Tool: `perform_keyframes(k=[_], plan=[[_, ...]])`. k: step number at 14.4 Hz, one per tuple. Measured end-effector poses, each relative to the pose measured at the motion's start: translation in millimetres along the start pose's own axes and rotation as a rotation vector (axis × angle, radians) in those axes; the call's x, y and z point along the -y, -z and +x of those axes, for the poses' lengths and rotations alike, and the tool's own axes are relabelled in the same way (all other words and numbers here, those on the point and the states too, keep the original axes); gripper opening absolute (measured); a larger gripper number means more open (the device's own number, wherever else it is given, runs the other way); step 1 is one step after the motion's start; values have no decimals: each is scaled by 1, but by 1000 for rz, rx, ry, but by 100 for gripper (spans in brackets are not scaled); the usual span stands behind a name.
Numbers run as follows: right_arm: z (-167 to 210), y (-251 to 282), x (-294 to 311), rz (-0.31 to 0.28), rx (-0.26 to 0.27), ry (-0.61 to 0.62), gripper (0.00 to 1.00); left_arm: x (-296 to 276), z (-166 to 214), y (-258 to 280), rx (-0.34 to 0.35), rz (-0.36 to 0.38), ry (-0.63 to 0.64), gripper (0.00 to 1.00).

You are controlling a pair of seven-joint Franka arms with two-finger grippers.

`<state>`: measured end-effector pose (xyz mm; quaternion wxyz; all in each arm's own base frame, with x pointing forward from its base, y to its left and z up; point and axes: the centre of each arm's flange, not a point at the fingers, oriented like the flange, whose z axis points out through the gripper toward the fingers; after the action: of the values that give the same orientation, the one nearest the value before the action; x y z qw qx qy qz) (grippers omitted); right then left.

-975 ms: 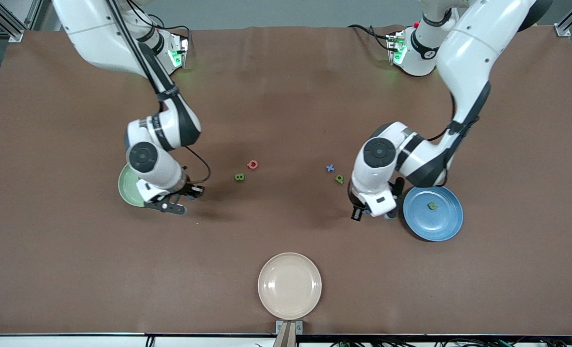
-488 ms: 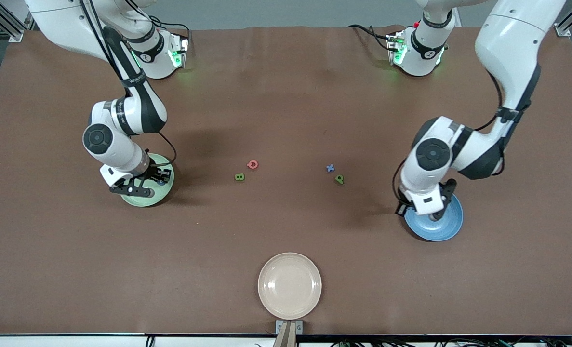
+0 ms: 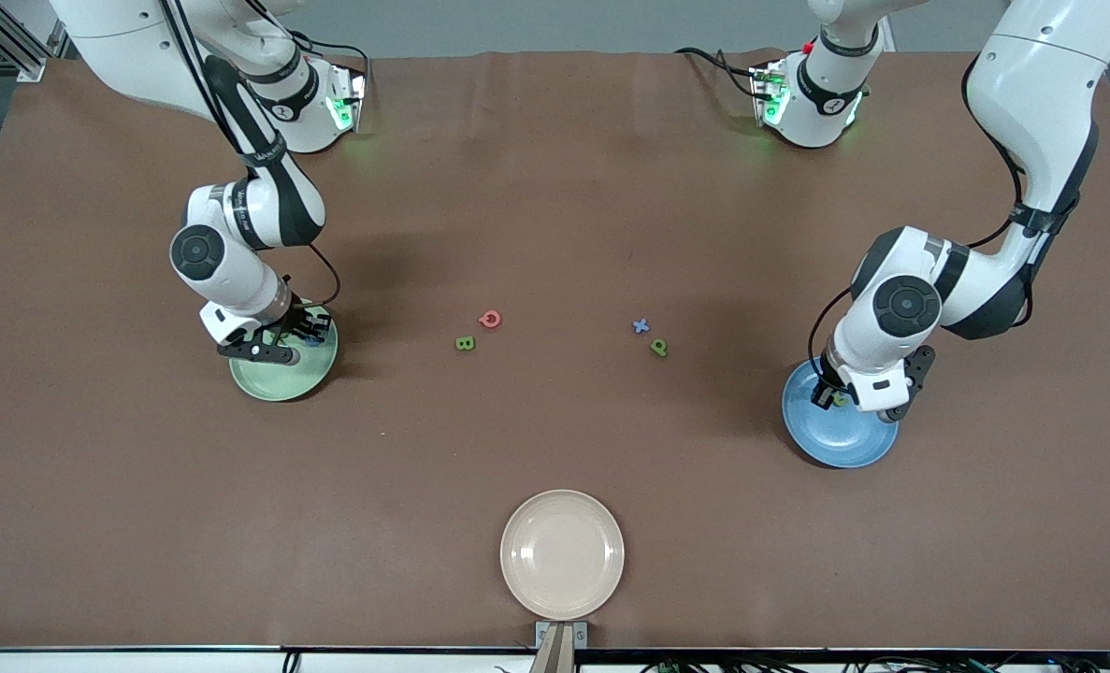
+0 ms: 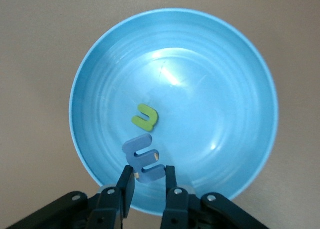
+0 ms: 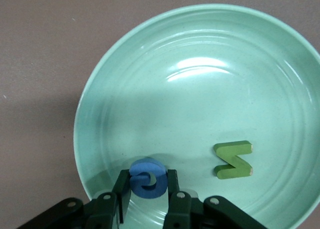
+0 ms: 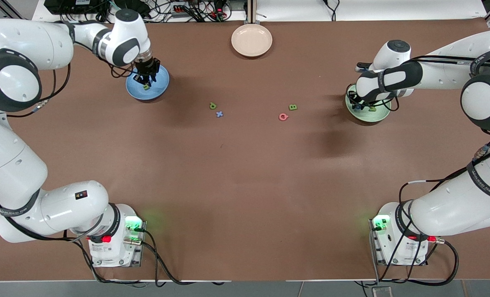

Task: Sort upper and lower case letters into plates

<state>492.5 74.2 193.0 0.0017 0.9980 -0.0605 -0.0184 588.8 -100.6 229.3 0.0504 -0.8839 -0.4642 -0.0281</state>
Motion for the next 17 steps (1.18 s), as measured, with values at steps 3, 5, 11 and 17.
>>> perform_keyframes(k=[3,5,11,17], plan=[[0,0,0,0,2,0,38,16,18,-11,13,-7,-21,30],[0,0,0,0,1,0,57,19,21,-13,15,-11,-26,30],[25,33,21,-5,49,-13,100,18,23,-18,23,-66,-20,30],[10,59,151,17,-8,-138,100,26,32,-35,8,-57,-48,30]])
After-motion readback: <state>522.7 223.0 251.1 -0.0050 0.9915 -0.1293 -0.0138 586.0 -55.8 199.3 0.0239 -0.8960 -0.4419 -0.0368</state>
